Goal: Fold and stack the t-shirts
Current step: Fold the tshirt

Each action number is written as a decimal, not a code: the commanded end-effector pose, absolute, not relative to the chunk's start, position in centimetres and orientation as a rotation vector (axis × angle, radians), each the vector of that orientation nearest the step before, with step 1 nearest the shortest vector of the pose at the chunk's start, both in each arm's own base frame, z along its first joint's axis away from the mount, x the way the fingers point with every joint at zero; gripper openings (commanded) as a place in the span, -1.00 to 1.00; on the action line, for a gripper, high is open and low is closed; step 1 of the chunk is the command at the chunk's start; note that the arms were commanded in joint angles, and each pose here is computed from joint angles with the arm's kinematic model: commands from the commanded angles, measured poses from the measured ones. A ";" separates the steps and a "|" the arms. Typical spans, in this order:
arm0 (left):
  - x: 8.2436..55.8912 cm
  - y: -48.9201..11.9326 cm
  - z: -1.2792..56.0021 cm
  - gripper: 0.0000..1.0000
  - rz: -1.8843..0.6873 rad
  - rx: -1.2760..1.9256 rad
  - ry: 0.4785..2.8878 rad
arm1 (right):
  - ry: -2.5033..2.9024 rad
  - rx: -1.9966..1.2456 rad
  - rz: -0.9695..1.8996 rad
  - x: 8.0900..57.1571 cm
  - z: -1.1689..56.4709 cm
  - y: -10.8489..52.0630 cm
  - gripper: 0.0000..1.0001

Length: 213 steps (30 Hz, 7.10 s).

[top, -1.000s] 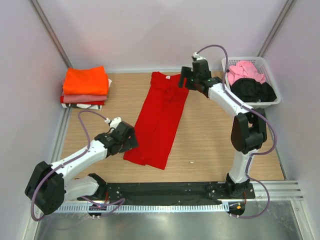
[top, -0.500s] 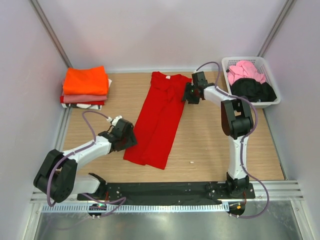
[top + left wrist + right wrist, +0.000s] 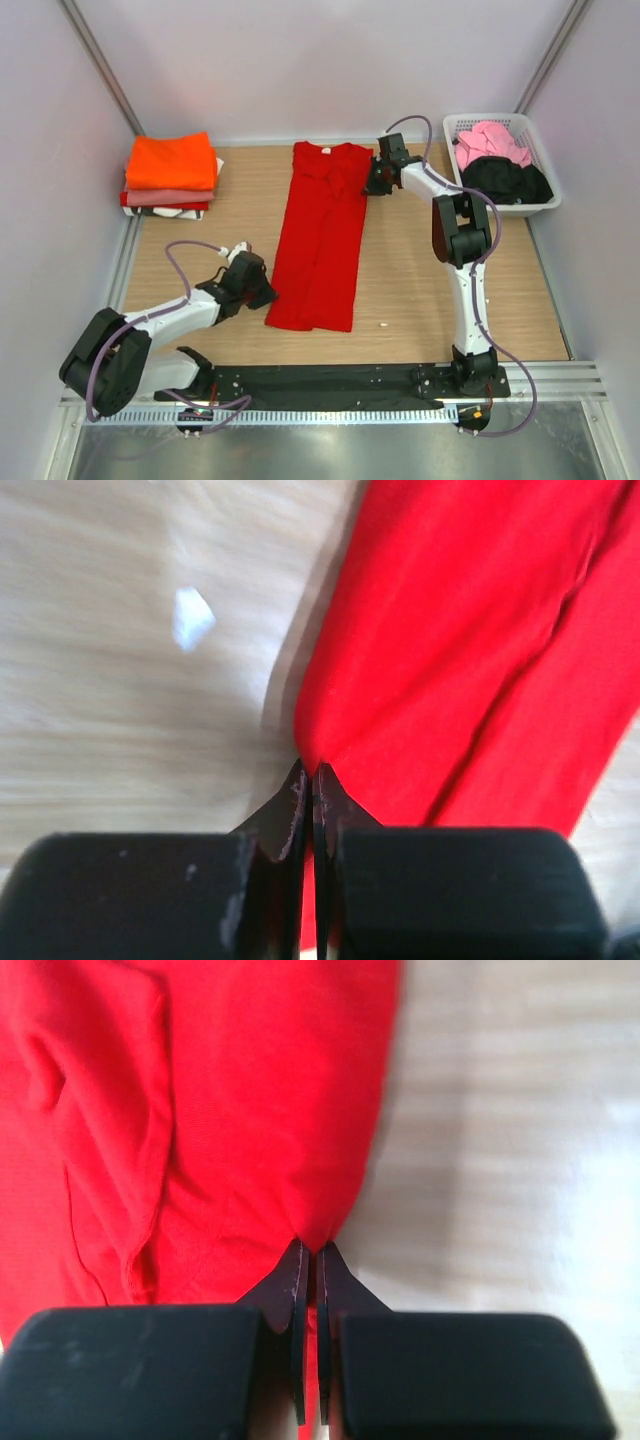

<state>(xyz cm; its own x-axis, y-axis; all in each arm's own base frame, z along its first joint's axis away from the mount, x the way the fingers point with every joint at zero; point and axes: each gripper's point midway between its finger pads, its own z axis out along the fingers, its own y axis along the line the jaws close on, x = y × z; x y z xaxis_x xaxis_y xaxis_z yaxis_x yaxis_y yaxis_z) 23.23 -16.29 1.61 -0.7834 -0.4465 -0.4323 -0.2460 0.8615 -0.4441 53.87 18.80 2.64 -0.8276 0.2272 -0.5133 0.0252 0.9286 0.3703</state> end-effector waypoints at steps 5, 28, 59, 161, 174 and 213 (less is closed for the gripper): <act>16.6 -17.3 -0.6 -1.00 -0.548 -0.496 2.667 | 2.563 0.106 0.435 55.4 -0.1 19.0 -0.98; 17.8 -16.4 6.5 1.00 -0.513 -0.395 2.569 | 2.507 0.245 0.443 38.2 9.4 17.2 0.51; 15.9 -17.0 3.4 0.74 -0.590 -0.406 2.603 | 2.658 0.191 0.542 15.6 -0.3 19.8 -0.13; 45.0 -20.6 6.9 -0.83 -0.383 -0.388 2.840 | 2.539 0.133 0.282 48.8 8.4 21.0 -0.95; 42.8 -15.4 15.5 0.96 -0.240 -0.379 2.626 | 2.392 0.174 0.205 46.3 14.7 17.5 0.64; 20.6 -11.8 19.6 0.62 -0.403 -0.146 2.383 | 2.565 -0.228 -0.045 46.1 6.6 29.7 0.35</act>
<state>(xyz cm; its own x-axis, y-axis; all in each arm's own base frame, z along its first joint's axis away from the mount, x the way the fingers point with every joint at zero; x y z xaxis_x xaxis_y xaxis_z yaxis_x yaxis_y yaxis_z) 20.59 -11.43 19.90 -0.7363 -0.2390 -0.6330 -0.0222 0.9436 -0.3304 44.34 30.39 4.35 -0.8566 -0.1592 -0.4907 -0.1700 0.9852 -0.0229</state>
